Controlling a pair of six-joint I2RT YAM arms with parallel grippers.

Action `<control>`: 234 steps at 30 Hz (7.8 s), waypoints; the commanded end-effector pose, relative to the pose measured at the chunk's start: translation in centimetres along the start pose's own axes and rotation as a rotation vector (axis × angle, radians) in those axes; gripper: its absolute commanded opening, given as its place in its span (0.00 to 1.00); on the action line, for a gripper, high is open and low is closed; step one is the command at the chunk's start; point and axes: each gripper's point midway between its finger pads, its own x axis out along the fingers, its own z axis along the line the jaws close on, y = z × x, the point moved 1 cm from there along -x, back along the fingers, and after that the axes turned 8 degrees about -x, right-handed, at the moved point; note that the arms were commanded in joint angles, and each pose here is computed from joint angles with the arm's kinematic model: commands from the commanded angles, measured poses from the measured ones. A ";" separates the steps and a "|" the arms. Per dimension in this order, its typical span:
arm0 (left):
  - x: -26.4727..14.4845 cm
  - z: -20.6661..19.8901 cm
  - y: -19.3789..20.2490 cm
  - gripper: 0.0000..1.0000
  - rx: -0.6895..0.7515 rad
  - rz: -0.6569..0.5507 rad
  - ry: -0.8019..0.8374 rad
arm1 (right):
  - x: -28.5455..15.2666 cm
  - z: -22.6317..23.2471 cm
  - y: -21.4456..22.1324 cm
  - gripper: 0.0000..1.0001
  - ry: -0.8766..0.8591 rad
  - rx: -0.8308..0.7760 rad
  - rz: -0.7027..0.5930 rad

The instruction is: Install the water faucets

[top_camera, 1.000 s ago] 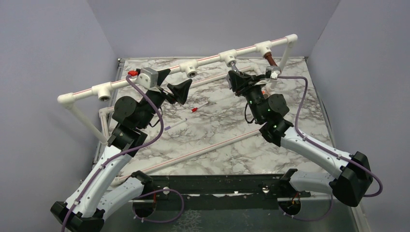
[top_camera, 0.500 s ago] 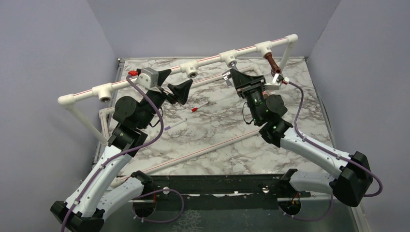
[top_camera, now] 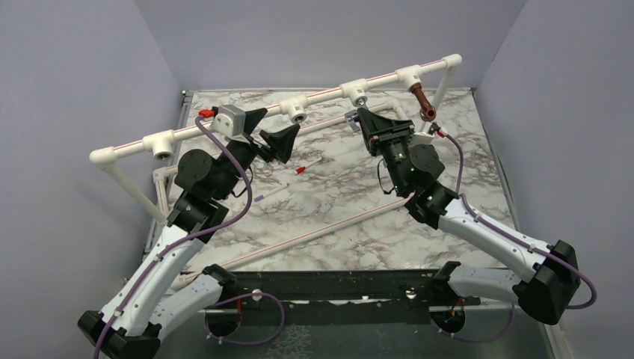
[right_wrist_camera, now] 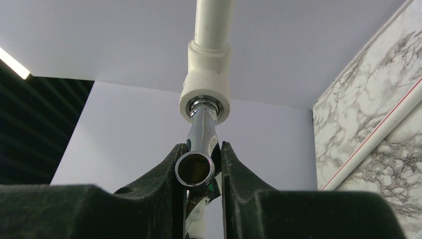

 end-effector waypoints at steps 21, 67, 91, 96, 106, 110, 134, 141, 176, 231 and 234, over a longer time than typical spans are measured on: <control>0.5 0.3 0.5 0.95 0.003 0.003 -0.003 | -1.2 0.7 -2.1 0.59 0.054 0.183 -0.046; -0.1 -0.2 -0.6 0.95 0.006 -0.022 0.011 | -5.5 0.6 -3.4 0.71 -0.588 -2.410 0.170; 0.0 -0.1 -0.2 0.95 0.006 -0.015 0.010 | -2.2 3.1 -2.2 0.71 -0.651 -2.920 -0.195; 0.0 -0.1 -0.1 0.96 0.007 -0.013 0.009 | -1.3 2.9 -1.6 0.71 -0.631 -2.994 -0.216; 0.1 -0.1 0.0 0.95 0.007 -0.011 0.010 | -0.2 2.8 -0.6 0.66 -0.620 -3.056 -0.249; 0.1 -0.1 0.0 0.95 0.006 -0.012 0.010 | 0.2 2.5 -0.2 0.61 -0.619 -3.067 -0.236; 0.2 -0.2 0.2 0.95 0.003 -0.004 0.016 | 0.2 1.6 -0.2 0.01 -0.567 -2.746 -0.135; 0.3 -0.2 0.4 0.95 0.002 0.001 0.014 | -0.6 3.0 0.4 0.01 -0.594 -2.328 -0.134; 0.2 -0.3 0.2 0.95 -0.003 -0.004 0.017 | 0.8 0.4 0.3 0.01 -0.191 -0.545 -0.172; 0.5 -0.1 0.8 0.96 -0.009 0.011 0.009 | -4.6 0.0 -0.9 0.67 0.047 -0.500 0.103; 0.5 0.0 0.8 0.96 -0.009 0.011 0.007 | -5.2 1.2 -1.3 0.68 -0.003 -0.630 0.130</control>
